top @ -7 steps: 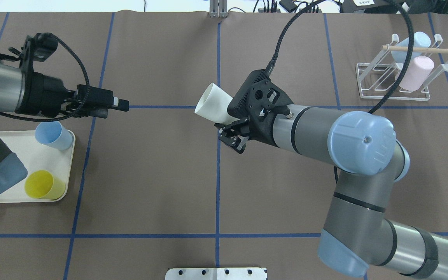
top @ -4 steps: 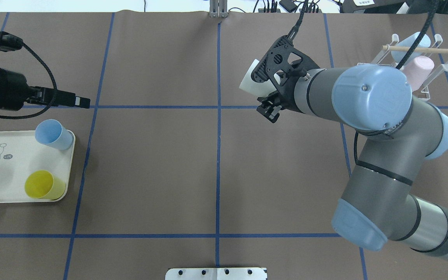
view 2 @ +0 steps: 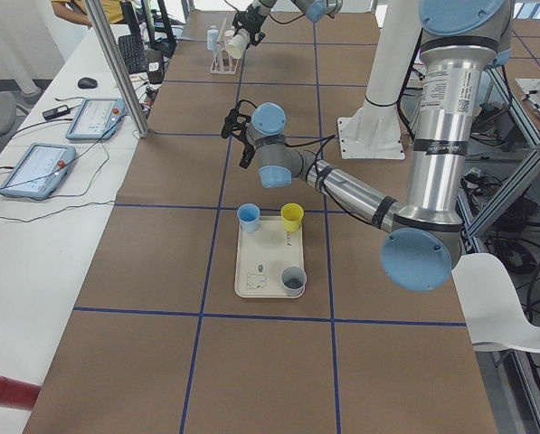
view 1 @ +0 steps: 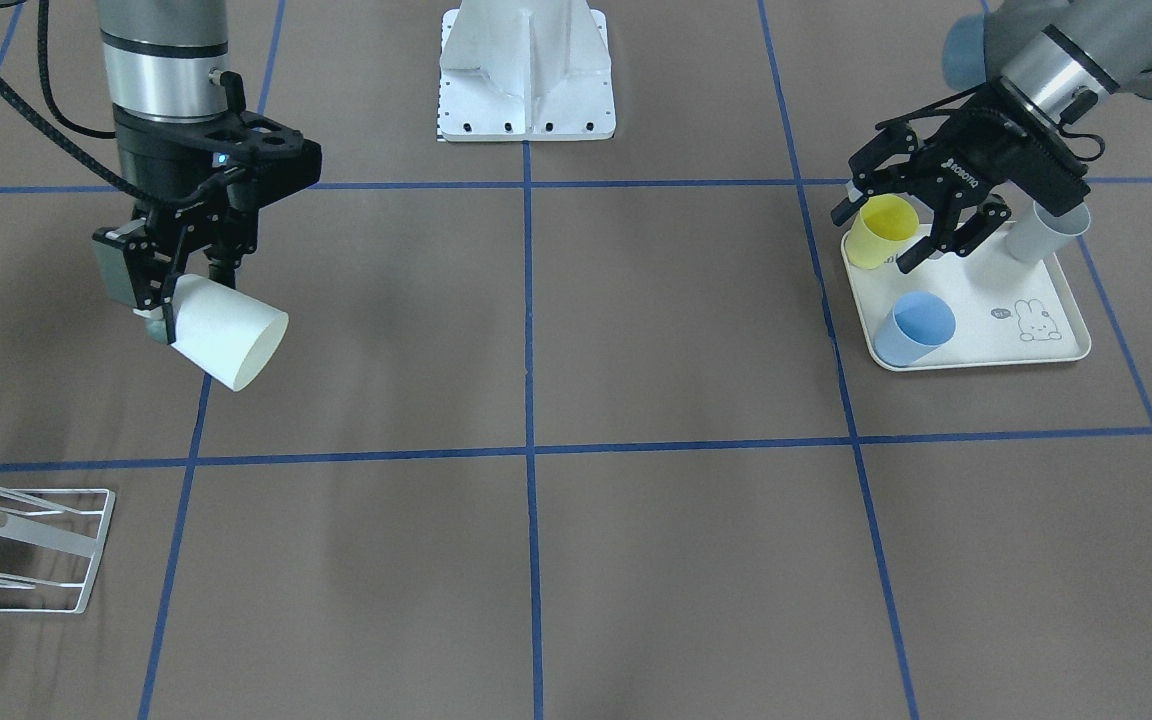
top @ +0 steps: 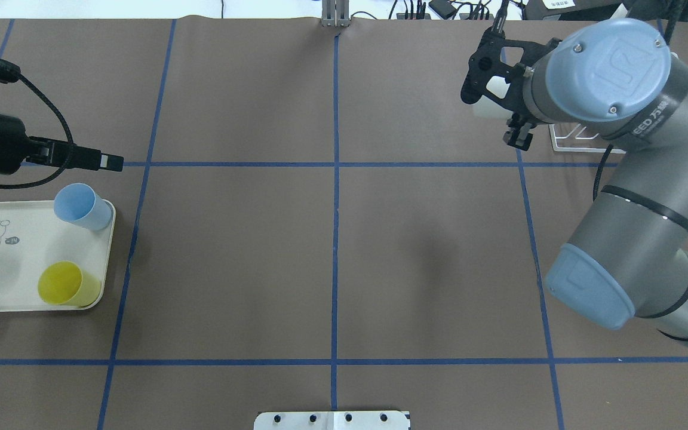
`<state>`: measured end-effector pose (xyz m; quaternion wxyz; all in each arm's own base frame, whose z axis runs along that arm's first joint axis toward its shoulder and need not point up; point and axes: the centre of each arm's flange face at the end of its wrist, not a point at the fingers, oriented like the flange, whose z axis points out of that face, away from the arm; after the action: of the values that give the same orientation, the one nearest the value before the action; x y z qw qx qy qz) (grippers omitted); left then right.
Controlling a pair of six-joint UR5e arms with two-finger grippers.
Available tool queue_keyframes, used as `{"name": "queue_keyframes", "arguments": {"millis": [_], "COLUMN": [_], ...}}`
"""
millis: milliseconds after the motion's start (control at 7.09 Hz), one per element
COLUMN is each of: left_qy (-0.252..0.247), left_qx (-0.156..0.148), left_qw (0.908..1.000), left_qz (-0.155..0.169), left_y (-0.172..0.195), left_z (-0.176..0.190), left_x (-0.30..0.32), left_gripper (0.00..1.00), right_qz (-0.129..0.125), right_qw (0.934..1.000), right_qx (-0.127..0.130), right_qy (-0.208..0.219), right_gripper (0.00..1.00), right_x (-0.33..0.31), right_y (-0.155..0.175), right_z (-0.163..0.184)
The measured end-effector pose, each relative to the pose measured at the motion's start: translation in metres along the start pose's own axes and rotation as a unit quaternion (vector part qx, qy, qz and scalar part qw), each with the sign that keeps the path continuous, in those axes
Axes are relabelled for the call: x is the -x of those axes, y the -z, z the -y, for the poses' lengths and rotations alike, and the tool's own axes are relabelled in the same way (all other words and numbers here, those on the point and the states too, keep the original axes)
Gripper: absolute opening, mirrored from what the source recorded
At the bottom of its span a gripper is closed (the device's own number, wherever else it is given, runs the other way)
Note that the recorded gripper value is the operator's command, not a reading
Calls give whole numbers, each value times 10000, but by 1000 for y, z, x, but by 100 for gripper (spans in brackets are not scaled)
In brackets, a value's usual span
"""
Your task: Transfer IKEA cup to right arm and place on rack
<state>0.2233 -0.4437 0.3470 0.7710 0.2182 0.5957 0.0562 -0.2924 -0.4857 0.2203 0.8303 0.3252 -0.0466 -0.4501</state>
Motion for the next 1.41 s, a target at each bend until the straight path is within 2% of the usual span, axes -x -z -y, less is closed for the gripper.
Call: {"name": "queue_keyframes", "arguments": {"millis": [141,282,423,564,705,988,1129,1411], "left_qy": [4,8,12,15,17,17,16,17], "left_qx": [-1,-5,-11,-18,-21,-23,-20,-17], "left_qw": [10000,10000,10000,10000,10000,10000,10000,10000], "left_qz": [-3,-10,-19,-29,-35,-43,-46,-48], "left_y": [1,1,2,3,3,3,3,3], "left_z": [-1,-1,-2,-2,-2,-2,-2,-2], "left_x": [0,-1,-2,-3,-4,-4,-5,-5], "left_gripper": [100,100,100,100,100,100,100,100], "right_qz": [-116,-259,-409,-496,-512,-459,-540,-637], "right_qw": [9964,9847,9669,9492,9362,9193,9133,9098], "right_qx": [631,1290,1869,2308,2622,3011,3101,3118], "right_qy": [547,1143,1690,2081,2284,2495,2586,2663], "right_gripper": [0,0,0,0,0,0,0,0], "right_x": [-17,-29,-37,-40,-40,-34,-31,-29], "right_y": [-8,-15,-23,-34,-51,-85,-99,-127], "right_z": [-21,-39,-52,-62,-69,-73,-69,-65]}}
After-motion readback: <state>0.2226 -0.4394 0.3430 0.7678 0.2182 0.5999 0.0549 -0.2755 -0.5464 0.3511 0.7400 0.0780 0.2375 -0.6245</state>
